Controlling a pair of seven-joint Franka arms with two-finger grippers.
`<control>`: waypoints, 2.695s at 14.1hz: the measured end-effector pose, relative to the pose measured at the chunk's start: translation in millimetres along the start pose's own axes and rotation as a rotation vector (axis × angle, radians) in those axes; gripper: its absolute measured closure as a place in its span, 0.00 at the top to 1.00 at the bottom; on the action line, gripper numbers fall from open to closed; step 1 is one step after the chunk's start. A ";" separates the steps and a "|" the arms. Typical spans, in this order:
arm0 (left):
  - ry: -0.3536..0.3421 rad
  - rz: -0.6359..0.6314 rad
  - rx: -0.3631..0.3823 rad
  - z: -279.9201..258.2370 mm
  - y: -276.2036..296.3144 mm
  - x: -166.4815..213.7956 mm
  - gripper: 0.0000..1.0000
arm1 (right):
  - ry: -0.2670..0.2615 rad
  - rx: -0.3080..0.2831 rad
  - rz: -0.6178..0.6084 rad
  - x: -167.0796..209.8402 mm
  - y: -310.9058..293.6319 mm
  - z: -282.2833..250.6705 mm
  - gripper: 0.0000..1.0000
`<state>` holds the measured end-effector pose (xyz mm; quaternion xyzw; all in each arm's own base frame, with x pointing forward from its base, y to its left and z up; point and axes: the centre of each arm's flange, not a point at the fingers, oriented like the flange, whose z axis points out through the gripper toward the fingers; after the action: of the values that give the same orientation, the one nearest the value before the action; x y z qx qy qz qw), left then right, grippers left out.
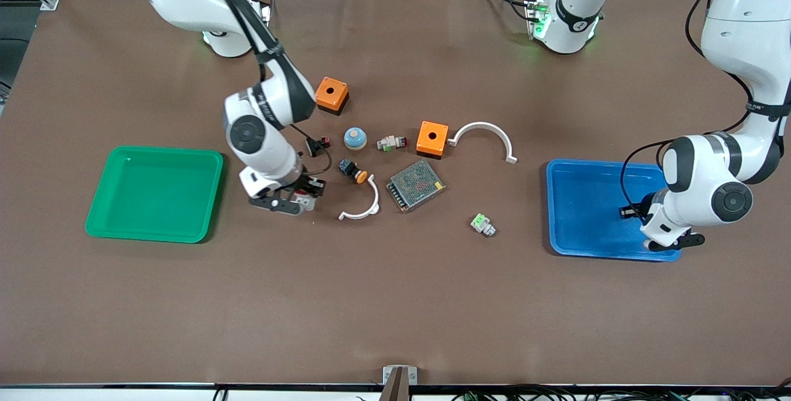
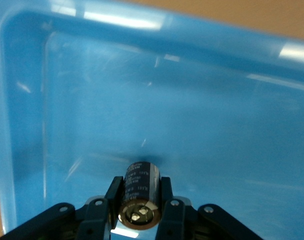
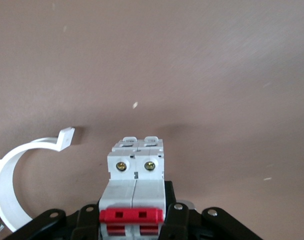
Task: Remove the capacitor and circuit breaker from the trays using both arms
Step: 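Carry the breaker toward the table center while the left gripper lifts the capacitor, then set the breaker on the table while the left gripper carries the capacitor, then lower the capacitor beside the white clip while the right gripper withdraws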
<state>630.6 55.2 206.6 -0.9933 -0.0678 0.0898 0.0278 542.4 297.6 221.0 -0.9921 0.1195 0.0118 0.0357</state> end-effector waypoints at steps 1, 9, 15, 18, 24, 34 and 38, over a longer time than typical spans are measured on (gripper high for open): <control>0.016 -0.002 -0.018 -13.1 12.1 -0.5 0.35 | -0.003 -0.003 0.000 -2.1 -7.0 6.2 0.40; -0.009 -0.084 -0.119 -57.6 149.7 -43.5 0.35 | -0.024 -0.026 -0.007 -5.5 -11.1 30.1 0.40; -0.041 -0.189 -0.159 -32.2 231.0 -91.5 0.35 | -0.015 -0.019 0.004 16.1 -19.9 4.3 0.75; -0.062 -0.226 -0.157 -5.9 261.0 -114.0 0.35 | -0.072 -0.048 0.028 57.0 -27.8 -69.0 1.00; -0.111 -0.260 -0.143 31.3 304.4 -142.0 0.37 | -0.128 -0.067 -0.085 129.4 46.1 -177.1 1.00; 0.039 -0.366 -0.166 -162.8 226.5 -42.7 1.00 | -0.188 -0.132 -0.221 142.8 227.3 -264.2 1.00; 0.131 -0.379 -0.086 -266.0 168.6 -32.7 1.00 | -0.136 -0.139 -0.202 146.7 248.1 -309.8 1.00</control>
<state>669.1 -127.7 462.2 -0.9667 -0.2552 0.0151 0.0059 630.5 -0.2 508.4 -0.9961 0.0151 0.0837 -0.0240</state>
